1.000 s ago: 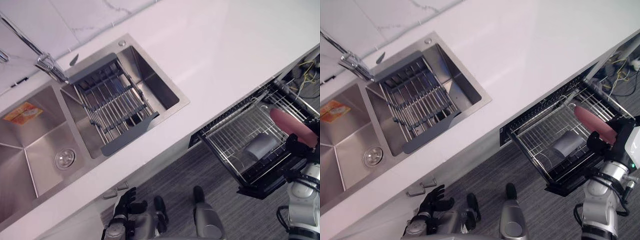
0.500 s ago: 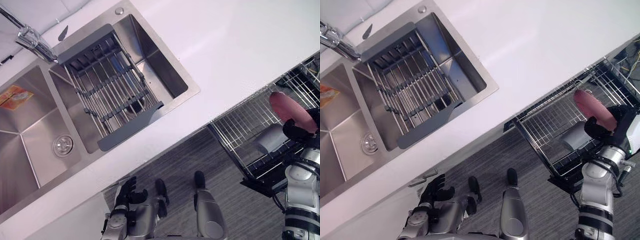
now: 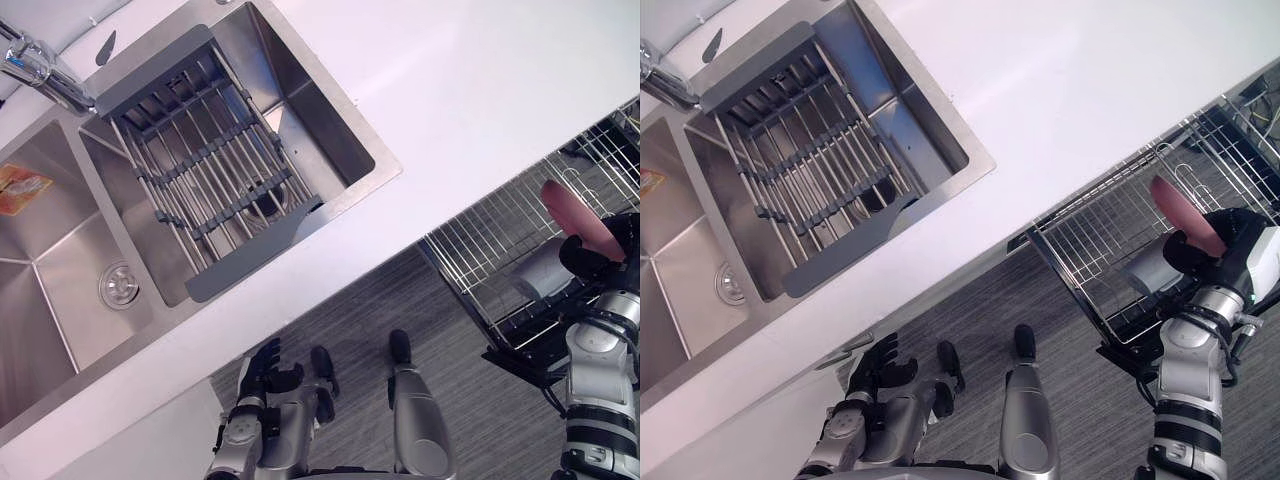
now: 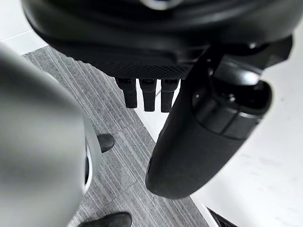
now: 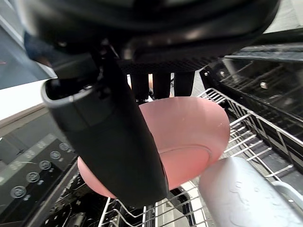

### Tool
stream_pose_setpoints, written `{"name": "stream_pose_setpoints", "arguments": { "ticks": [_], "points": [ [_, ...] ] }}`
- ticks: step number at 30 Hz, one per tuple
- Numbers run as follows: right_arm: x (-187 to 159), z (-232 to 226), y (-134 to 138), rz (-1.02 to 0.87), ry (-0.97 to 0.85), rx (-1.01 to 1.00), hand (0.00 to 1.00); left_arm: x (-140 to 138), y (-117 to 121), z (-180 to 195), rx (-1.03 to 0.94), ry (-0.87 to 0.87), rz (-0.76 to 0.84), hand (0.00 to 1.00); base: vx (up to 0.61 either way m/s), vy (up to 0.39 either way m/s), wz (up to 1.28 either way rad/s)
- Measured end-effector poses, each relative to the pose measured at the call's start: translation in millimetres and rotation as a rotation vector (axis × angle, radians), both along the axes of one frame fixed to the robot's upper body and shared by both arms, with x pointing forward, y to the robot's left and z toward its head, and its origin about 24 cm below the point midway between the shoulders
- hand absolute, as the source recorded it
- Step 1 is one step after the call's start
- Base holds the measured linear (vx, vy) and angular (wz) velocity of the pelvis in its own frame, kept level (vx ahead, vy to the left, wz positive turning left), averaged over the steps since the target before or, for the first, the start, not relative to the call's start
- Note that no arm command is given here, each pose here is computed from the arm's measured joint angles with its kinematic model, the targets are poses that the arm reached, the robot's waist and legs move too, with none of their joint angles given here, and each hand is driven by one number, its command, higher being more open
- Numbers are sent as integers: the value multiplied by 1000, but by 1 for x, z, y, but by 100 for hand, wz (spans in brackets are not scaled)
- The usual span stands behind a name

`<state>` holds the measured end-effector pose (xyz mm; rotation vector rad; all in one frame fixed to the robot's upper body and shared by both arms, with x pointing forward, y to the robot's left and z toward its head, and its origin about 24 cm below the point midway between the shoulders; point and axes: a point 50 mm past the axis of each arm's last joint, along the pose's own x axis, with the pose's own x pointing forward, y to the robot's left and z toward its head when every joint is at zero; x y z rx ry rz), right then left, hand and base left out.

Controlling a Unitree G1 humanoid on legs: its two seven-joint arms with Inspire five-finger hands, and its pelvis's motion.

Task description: Walk over to the sink, pick up the cup, carry it to the dishwasher, place the cup inside the dishwasher, then close the dishwasher door

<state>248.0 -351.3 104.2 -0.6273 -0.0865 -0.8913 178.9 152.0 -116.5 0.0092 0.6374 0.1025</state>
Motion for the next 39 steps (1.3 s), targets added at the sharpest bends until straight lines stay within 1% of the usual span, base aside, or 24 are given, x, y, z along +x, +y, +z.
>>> {"name": "stream_pose_setpoints", "arguments": {
  "ticks": [6,11,17,21,26,28,32,35,39],
  "points": [
    [3,0,0,20,17,-1,90,2,-7,1,-21,-6,-4,90,-6,-2,-5],
    [2,7,-5,20,19,-30,90,1,-8,0,-22,2,-7,90,-7,1,5],
    [10,15,-2,33,-6,-30,90,-2,-8,-3,-21,19,-11,90,-2,5,0],
    [13,13,2,53,8,-34,90,-5,-9,-6,-21,42,-22,90,-2,26,-2],
    [8,8,0,48,24,-37,90,-13,-15,-12,-23,88,-61,90,-9,35,11],
    [4,4,-1,44,39,-31,90,-16,-17,-14,-26,104,-62,90,-26,22,10],
    [-8,-6,-3,35,22,42,90,-18,-16,-16,-29,116,-61,90,-40,12,-3],
    [-26,-15,-2,17,-33,121,90,-20,-16,-17,-27,128,-76,90,-13,-3,-13],
    [-60,-39,0,-42,-80,260,90,-25,-14,-20,-31,152,-59,90,34,-12,-16]
  ]
}}
